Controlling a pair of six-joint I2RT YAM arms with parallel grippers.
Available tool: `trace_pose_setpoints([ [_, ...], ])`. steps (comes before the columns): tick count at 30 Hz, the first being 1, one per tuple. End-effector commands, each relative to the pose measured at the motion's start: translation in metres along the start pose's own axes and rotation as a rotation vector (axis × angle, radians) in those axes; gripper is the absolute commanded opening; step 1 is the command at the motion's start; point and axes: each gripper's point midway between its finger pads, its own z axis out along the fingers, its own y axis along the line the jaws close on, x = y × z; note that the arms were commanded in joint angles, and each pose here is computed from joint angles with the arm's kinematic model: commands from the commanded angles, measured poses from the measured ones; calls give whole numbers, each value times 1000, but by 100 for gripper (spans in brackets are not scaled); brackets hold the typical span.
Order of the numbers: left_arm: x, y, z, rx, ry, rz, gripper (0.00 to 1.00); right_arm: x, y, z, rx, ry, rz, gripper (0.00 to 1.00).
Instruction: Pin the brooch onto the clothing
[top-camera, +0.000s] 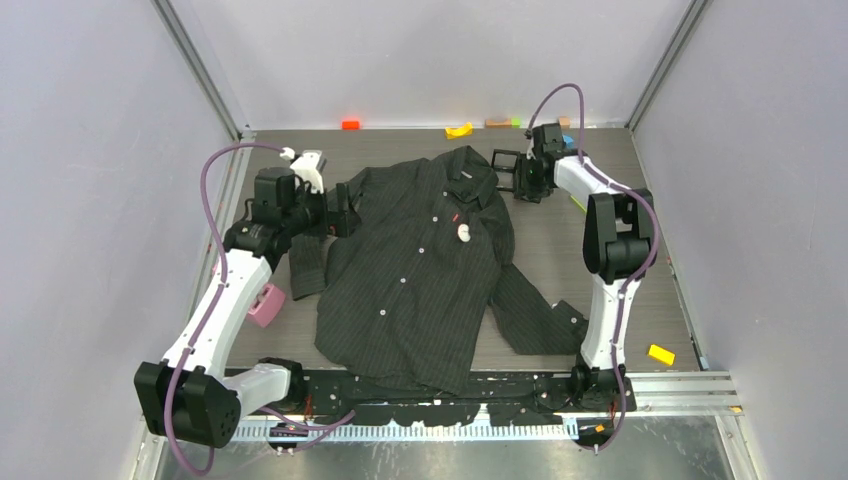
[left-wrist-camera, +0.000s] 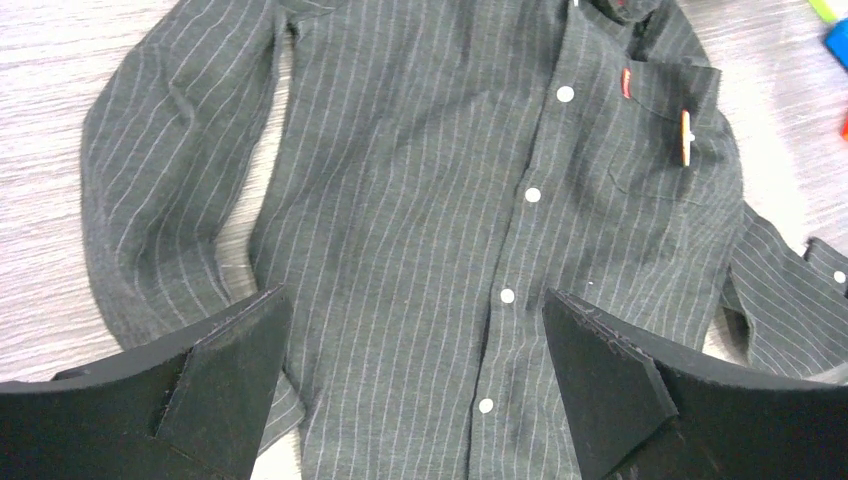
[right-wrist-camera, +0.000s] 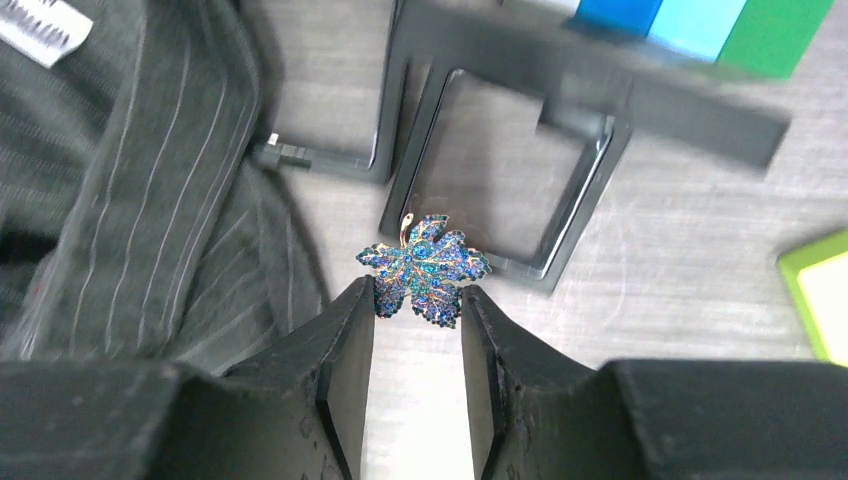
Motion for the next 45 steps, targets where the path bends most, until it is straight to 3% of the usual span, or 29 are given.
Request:
trace_pose_setpoints([
  [1,-15,-23,-7,117,-76,58,100,-17,23,-55,-106,-101,48,14],
  [5,-16,-36,-7,167,-79,59,100,-15,37,-90,-180,-179,70,11],
  [8,-16,-50,-9,233,-76,-13,100,2,54,-106,-258,-162,68,10],
  [12,-14,-67,-5,313,-82,-214,100,27,100,-139,-385,-211,-6,9],
  [15,-12,-76,2,369,-80,-371,100,31,139,-175,-485,-361,-87,7],
  [16,-14,-81,4,402,-83,-405,100,50,155,-176,-518,-350,-123,6],
  [21,-14,-104,7,563,-39,-558,100,61,199,-230,-650,-502,-201,2],
  [28,2,-141,15,712,100,-595,94,78,236,-263,-782,-514,-269,2],
  [35,5,-178,22,800,125,-578,87,84,251,-273,-801,-498,-341,2],
  [40,12,-180,30,793,151,-585,76,90,250,-275,-795,-475,-362,2],
  [45,14,-184,33,805,162,-586,50,94,250,-272,-784,-451,-387,2],
])
